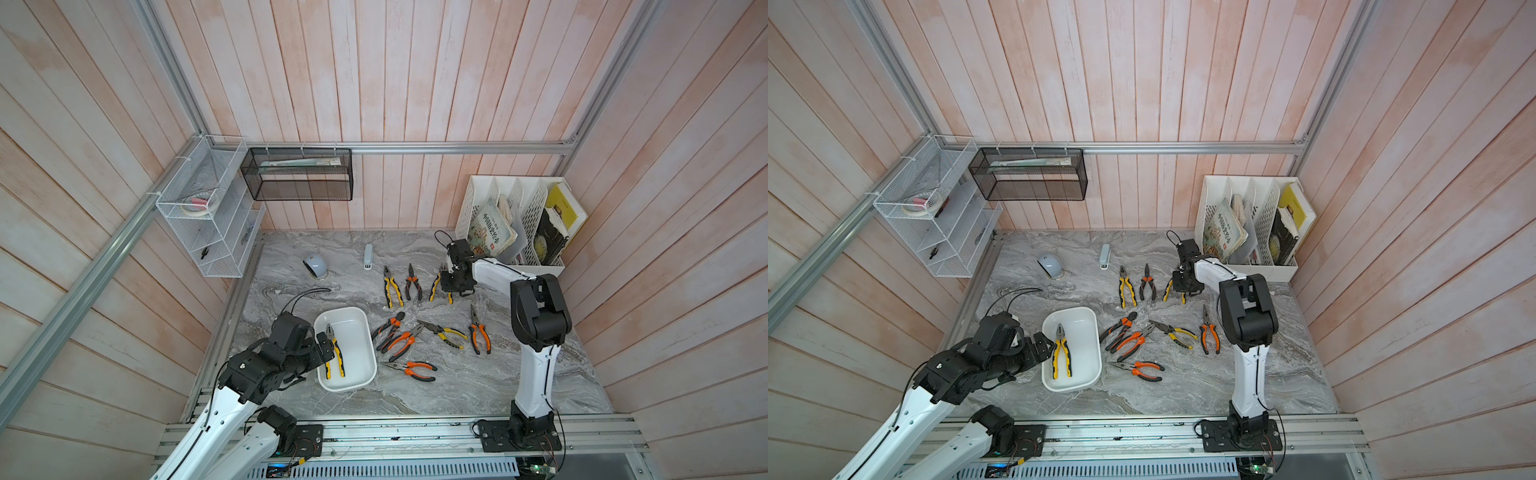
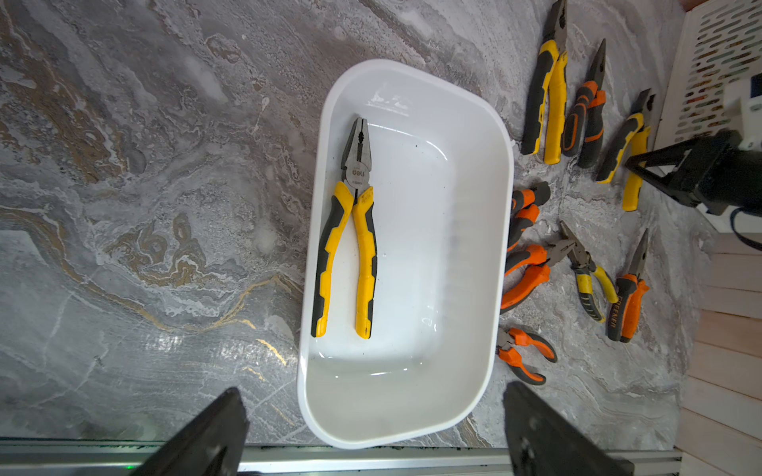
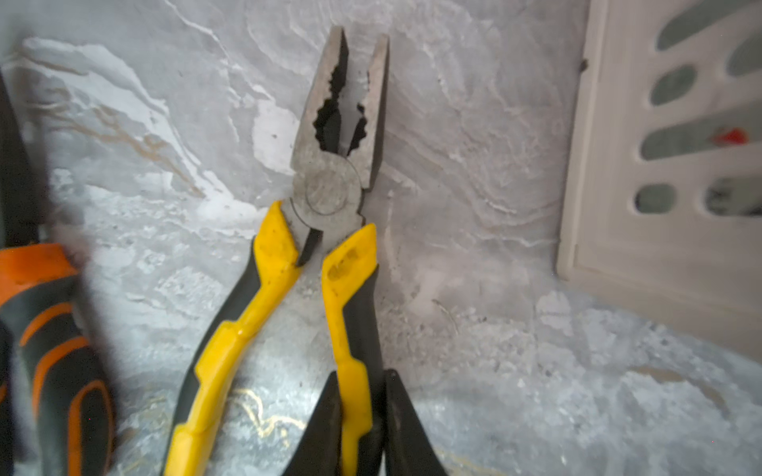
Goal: Take the pliers out of the storage box
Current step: Place the pliers at the center of the board, then adjust the pliers at the center of the board.
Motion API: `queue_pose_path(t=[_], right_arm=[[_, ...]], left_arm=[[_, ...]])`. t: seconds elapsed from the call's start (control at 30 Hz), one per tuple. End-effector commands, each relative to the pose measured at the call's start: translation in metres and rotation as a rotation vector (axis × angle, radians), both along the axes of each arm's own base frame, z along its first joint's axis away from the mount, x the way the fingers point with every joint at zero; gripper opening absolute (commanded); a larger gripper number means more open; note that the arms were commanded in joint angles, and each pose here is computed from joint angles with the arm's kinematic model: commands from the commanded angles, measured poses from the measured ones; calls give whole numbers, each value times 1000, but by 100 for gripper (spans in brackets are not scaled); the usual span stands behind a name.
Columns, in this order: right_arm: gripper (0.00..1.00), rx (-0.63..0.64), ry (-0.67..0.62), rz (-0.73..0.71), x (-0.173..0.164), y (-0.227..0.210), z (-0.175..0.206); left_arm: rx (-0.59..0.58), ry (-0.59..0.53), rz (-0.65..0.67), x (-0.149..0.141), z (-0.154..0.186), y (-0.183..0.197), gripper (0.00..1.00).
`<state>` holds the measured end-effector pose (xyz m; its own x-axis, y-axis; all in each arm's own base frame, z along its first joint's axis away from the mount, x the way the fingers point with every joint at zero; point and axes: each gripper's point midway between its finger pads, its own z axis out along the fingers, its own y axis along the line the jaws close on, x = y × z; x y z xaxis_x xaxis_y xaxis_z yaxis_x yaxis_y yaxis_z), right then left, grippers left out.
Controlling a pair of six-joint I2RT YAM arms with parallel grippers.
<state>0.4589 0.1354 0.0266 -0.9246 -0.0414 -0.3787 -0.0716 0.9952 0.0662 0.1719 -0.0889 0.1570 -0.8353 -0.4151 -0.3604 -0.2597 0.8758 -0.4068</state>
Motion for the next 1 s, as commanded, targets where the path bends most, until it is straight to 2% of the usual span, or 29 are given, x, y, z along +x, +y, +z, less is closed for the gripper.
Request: queue_pose_path(t=[0.0, 0.2, 0.33, 0.47, 0.6, 0.7, 0.8, 0.97], right_arm=[[36, 25, -61, 43, 16, 12, 16], [50, 54, -89, 67, 14, 17, 28], [55, 50, -81, 64, -4, 16, 40], [59, 101, -53, 76, -47, 17, 53], [59, 181, 5, 97, -102, 21, 43], [58, 160, 61, 116, -139, 20, 28], [58, 150, 89, 122, -162, 21, 15], [56, 143, 133, 88, -176, 15, -4]], left_arm=[[15, -5, 1, 0, -1, 4, 100], [7, -3, 1, 0, -3, 2, 100], [9, -7, 2, -1, -2, 3, 100], [7, -16, 8, -2, 0, 5, 100], [3, -19, 9, -3, -1, 5, 100], [-3, -20, 6, -2, -1, 4, 100], [-10, -26, 4, -1, 1, 2, 100], [-24, -27, 5, 0, 3, 0, 100]])
